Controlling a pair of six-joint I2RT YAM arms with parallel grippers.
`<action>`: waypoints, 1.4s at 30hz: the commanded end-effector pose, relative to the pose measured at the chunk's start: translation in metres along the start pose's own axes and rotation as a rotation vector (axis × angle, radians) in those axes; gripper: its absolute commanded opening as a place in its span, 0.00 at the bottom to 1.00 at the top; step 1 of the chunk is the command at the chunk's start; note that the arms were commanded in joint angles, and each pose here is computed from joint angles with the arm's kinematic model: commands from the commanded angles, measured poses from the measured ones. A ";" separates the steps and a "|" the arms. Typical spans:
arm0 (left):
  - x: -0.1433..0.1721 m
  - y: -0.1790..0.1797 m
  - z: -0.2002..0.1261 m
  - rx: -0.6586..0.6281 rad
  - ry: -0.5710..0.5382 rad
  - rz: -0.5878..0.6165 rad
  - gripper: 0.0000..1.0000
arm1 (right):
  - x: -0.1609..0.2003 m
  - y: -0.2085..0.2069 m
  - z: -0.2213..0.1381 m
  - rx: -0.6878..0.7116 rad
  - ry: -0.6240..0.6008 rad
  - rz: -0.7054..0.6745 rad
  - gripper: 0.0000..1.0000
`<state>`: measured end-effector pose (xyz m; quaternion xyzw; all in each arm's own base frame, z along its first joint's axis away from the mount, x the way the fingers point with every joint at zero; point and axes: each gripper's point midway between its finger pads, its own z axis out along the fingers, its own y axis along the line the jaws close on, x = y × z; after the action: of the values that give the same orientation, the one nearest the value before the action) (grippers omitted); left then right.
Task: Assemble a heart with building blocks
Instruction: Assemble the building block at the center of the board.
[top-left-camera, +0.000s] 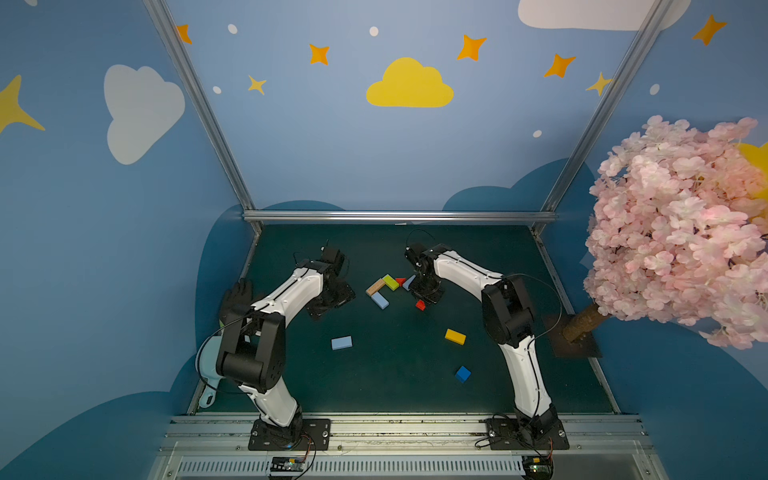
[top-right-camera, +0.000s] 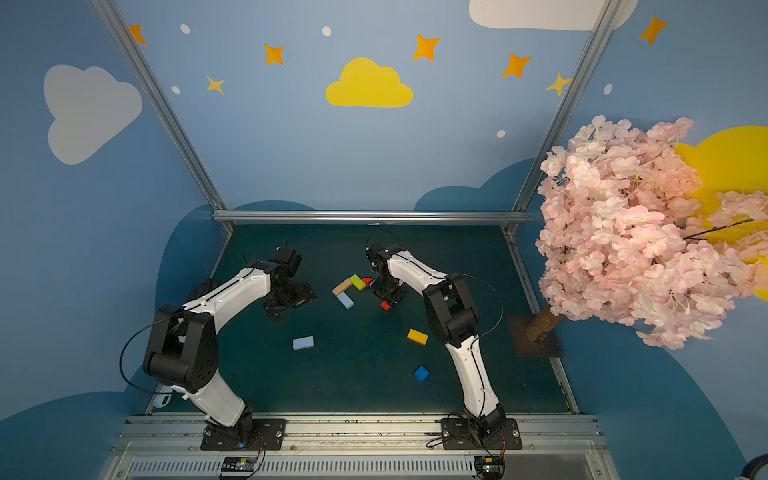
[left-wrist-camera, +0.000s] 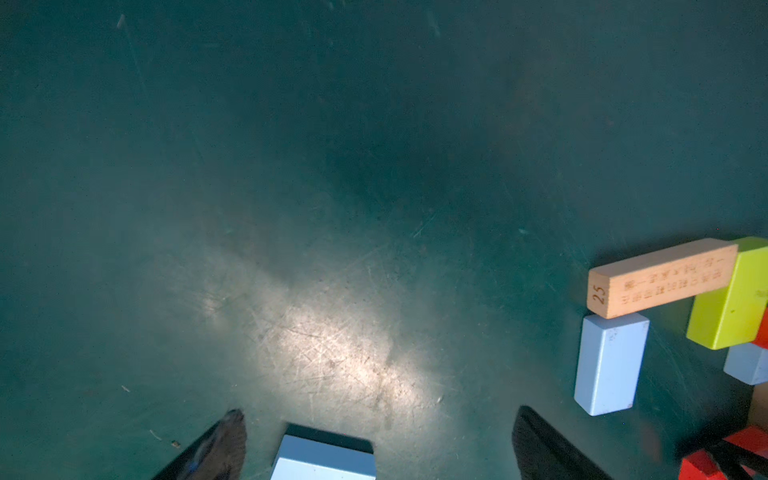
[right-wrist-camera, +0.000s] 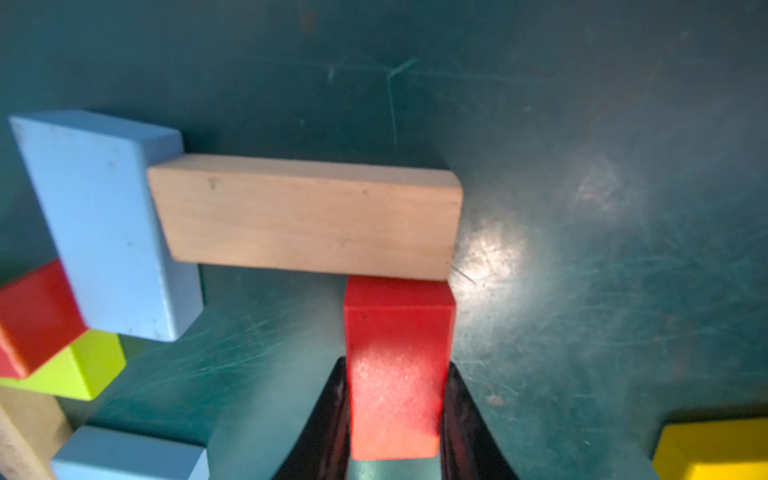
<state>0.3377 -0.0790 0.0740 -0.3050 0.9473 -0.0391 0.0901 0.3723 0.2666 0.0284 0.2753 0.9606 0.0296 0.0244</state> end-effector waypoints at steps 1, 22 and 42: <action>-0.005 -0.004 -0.001 0.006 0.001 -0.017 1.00 | 0.000 -0.005 0.005 0.034 0.017 -0.007 0.00; -0.006 -0.007 0.003 0.000 0.011 -0.022 1.00 | -0.002 -0.005 0.012 0.042 0.046 -0.012 0.00; -0.005 -0.004 0.000 -0.001 0.007 -0.021 1.00 | 0.011 -0.009 0.022 0.074 0.121 -0.037 0.73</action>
<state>0.3433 -0.0803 0.0697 -0.3129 0.9452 -0.0384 0.0846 0.3713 0.2727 0.0210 0.2567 0.9657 0.0373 -0.0127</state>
